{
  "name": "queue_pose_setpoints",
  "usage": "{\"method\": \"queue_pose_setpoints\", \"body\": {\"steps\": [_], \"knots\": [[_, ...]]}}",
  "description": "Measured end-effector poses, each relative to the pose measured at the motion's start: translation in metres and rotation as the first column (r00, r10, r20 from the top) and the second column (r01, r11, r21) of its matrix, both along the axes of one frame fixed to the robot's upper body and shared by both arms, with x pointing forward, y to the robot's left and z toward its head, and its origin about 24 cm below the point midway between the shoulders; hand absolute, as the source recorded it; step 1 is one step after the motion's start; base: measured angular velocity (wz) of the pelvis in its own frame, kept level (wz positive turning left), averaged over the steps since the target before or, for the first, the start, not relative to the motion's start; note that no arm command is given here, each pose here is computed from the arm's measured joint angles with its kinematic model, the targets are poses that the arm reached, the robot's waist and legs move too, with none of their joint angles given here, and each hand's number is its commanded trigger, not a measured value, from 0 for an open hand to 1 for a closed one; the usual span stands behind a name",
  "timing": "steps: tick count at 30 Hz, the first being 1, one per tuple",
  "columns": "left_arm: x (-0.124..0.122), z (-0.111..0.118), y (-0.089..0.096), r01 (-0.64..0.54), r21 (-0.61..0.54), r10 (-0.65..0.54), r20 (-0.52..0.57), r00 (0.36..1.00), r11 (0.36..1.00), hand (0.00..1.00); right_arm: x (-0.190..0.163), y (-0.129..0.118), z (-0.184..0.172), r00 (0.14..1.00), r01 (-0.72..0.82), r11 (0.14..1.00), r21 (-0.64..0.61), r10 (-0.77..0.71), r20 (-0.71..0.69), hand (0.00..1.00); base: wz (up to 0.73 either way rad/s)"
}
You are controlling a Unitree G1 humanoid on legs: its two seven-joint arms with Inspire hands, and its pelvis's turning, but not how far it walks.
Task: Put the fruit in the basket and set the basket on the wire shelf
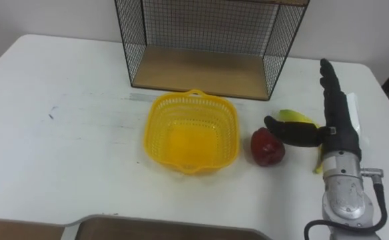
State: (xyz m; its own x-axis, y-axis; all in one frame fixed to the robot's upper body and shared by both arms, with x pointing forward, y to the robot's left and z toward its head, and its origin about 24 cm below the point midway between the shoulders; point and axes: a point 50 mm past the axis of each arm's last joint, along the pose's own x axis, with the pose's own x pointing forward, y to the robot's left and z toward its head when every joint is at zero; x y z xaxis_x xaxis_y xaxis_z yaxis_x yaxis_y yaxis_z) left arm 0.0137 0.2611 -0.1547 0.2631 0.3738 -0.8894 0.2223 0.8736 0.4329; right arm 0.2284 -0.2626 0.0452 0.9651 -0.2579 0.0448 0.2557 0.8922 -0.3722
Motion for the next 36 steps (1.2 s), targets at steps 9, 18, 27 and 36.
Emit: {"method": "queue_pose_setpoints", "body": {"steps": [9, 18, 27, 36], "knots": [[0.002, 0.000, 0.000, 0.000, 0.001, 0.000, 0.004, 1.000, 1.000, 0.00, -0.002, -0.002, -0.010, 0.999, 0.012, 1.000, -0.022, -0.013, -0.046, 0.00, 0.00], [0.000, -0.001, 0.000, -0.002, -0.001, 0.002, -0.006, 1.000, 1.000, 0.00, -0.005, -0.003, -0.023, 0.994, 0.001, 1.000, -0.021, -0.004, -0.111, 0.00, 0.00], [-0.003, -0.001, -0.001, -0.001, -0.021, 0.000, -0.021, 1.000, 1.000, 0.00, -0.005, 0.000, -0.028, 0.991, -0.013, 1.000, -0.017, 0.010, -0.132, 0.00, 0.01], [-0.003, -0.001, -0.001, -0.001, -0.020, 0.001, -0.019, 1.000, 1.000, 0.00, -0.005, 0.009, -0.033, 0.986, -0.060, 0.998, -0.008, 0.058, -0.156, 0.00, 0.01]]}}
